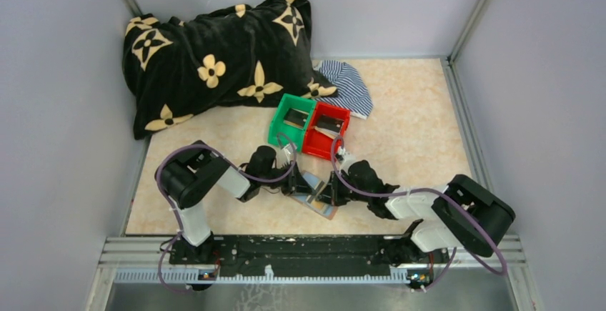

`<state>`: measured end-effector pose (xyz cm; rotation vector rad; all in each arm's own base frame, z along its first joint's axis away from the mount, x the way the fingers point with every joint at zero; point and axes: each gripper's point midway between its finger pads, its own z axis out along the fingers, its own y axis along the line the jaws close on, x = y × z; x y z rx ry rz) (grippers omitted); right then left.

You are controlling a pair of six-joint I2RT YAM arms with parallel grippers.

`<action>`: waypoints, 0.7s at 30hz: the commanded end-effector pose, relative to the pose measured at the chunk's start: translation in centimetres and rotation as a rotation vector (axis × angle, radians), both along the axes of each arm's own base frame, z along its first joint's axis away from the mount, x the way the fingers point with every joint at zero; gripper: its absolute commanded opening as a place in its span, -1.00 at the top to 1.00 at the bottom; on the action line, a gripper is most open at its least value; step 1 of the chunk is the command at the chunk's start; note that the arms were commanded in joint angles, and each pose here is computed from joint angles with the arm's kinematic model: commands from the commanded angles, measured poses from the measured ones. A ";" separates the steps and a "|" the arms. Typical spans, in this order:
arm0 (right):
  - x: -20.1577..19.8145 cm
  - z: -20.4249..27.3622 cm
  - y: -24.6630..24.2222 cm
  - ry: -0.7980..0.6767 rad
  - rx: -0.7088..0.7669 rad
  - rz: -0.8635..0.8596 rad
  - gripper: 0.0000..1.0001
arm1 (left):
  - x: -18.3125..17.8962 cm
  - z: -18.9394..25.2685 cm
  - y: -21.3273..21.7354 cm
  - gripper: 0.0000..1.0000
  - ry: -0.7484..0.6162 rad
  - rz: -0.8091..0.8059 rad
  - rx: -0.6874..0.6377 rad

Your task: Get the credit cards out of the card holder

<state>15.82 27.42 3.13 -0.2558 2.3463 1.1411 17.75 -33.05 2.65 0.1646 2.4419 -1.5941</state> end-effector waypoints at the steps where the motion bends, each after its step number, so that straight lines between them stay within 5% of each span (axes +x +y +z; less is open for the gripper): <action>1: -0.9 -1.0 -0.6 0.026 -0.052 0.022 1.00 | 0.3 0.2 0.0 0.73 -0.024 -0.019 -0.024; 5: -1.0 -1.2 -0.9 0.028 -0.065 0.019 1.00 | 0.5 0.0 0.2 0.63 -0.021 -0.011 -0.021; 21: -1.3 -0.7 -2.2 0.017 -0.079 -0.017 1.00 | 1.2 0.5 1.0 0.91 -0.022 0.007 -0.047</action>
